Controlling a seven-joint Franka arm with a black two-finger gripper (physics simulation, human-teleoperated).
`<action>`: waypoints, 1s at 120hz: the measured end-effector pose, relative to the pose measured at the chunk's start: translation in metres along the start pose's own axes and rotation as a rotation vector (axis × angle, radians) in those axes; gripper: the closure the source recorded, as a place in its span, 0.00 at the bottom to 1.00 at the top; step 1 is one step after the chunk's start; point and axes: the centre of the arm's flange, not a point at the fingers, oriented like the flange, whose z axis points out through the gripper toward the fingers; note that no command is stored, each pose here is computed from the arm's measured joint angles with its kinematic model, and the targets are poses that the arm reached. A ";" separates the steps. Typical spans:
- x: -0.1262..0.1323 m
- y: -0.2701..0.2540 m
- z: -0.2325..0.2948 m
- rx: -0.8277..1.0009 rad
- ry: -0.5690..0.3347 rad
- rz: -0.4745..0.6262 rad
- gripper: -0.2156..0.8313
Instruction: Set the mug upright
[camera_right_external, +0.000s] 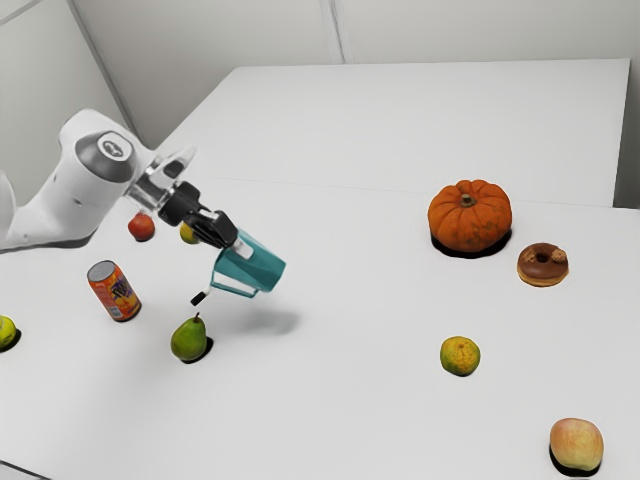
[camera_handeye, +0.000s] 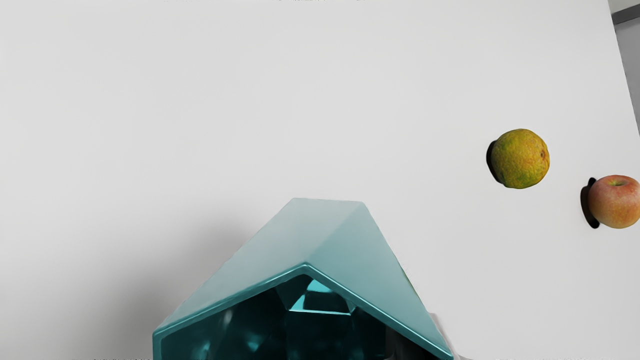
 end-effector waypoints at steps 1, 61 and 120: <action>0.001 0.001 -0.001 0.006 -0.004 0.004 0.96; 0.028 0.041 -0.002 0.373 -0.237 0.027 0.96; 0.032 0.037 0.039 0.621 -0.256 0.022 0.96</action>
